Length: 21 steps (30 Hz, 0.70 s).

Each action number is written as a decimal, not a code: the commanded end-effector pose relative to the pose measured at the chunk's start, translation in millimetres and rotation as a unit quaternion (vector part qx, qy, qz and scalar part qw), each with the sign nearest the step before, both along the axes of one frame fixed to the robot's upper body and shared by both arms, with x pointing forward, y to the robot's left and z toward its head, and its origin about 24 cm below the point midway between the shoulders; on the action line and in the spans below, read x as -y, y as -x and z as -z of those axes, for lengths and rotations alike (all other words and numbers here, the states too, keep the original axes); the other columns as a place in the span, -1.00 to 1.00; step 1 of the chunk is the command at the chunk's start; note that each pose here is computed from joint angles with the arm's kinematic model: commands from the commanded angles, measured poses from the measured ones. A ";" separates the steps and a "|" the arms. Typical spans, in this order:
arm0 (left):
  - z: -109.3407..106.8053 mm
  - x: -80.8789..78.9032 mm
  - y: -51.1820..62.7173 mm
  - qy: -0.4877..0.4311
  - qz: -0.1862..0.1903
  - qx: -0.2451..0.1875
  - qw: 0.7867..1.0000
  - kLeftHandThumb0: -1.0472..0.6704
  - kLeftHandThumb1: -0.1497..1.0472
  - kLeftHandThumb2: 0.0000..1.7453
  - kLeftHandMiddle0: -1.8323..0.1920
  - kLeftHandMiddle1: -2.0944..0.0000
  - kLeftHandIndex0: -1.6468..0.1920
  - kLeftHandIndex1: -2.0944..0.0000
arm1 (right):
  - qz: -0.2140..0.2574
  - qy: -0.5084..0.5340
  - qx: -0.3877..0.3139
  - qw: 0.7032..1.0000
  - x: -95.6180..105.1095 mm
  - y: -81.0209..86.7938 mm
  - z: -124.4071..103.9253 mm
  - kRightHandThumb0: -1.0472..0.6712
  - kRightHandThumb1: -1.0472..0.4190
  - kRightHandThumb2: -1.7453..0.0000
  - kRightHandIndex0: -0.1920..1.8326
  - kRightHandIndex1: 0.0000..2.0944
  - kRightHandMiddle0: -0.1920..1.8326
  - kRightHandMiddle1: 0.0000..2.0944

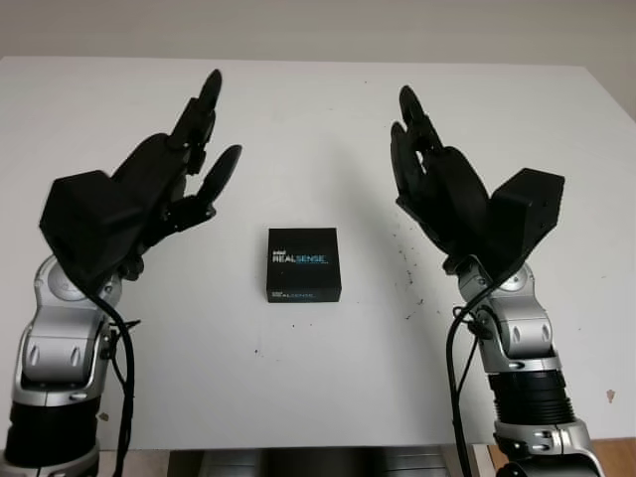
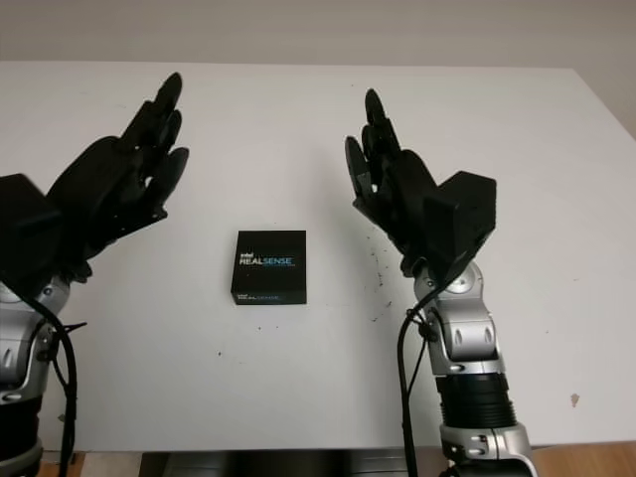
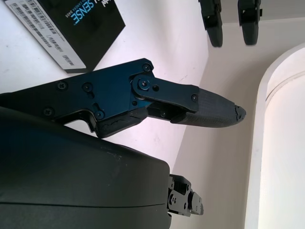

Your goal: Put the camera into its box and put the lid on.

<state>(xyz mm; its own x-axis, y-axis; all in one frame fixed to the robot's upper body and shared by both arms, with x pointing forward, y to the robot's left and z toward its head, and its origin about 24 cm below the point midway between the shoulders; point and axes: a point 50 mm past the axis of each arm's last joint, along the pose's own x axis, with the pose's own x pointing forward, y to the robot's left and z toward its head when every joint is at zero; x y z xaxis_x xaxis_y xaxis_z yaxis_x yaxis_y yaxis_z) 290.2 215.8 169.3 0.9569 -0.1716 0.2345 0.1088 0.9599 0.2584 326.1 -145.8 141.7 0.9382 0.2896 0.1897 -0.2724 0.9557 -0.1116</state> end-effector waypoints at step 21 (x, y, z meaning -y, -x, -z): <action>27.1 1.7 4.4 0.099 -0.023 -0.015 0.995 -0.69 1.00 -0.28 1.00 1.00 1.00 1.00 | 0.019 -0.017 -0.005 1.000 -1.2 4.7 12.4 -0.71 -1.00 0.22 -1.00 -1.00 -1.00 -1.00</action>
